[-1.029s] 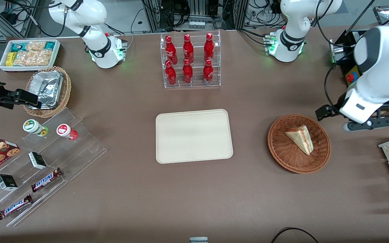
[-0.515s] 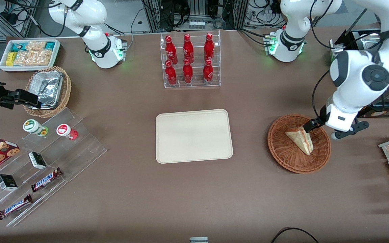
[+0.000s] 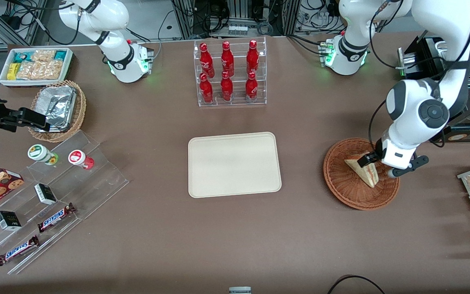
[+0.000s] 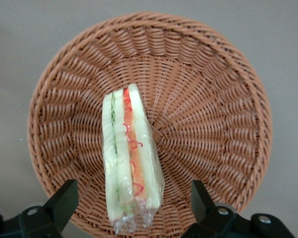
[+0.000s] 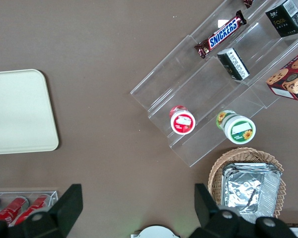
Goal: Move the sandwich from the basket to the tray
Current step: 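Lower the open left gripper around the upright wrapped sandwich, then close the left gripper on the sandwich and lift it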
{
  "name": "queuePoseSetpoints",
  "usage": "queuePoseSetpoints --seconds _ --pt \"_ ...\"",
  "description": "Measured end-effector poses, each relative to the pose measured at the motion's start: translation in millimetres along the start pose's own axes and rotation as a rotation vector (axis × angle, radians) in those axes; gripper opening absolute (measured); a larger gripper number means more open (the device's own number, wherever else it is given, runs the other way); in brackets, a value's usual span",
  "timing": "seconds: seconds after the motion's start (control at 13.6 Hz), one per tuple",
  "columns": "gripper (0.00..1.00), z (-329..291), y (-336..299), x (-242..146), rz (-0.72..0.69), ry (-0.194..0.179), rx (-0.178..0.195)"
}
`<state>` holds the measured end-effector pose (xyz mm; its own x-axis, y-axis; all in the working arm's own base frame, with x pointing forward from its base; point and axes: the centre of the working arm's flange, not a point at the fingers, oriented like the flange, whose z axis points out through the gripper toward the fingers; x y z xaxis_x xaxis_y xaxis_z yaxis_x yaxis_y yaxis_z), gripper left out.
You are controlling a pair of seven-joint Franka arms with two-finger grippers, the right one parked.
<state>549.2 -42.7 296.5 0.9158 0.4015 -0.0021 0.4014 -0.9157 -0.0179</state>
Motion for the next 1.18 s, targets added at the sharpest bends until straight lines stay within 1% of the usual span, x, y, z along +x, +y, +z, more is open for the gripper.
queuePoseSetpoints --seconds 0.22,0.59,0.66,0.74,0.81,0.96,1.18 --pt "1.00 20.0 0.2 0.0 -0.010 -0.021 0.009" --pt "0.99 40.3 -4.5 -1.3 -0.018 -0.037 0.015" --pt "0.98 41.8 -6.7 -0.8 -0.022 -0.039 0.016" --pt "0.93 42.9 -8.5 -0.3 -0.025 -0.041 0.017" --pt "0.84 43.7 -9.4 0.1 -0.027 -0.043 0.018" --pt "0.59 44.6 -9.6 0.0 -0.027 -0.044 0.019" --pt "0.30 44.5 -8.9 -0.3 -0.026 -0.044 0.019"
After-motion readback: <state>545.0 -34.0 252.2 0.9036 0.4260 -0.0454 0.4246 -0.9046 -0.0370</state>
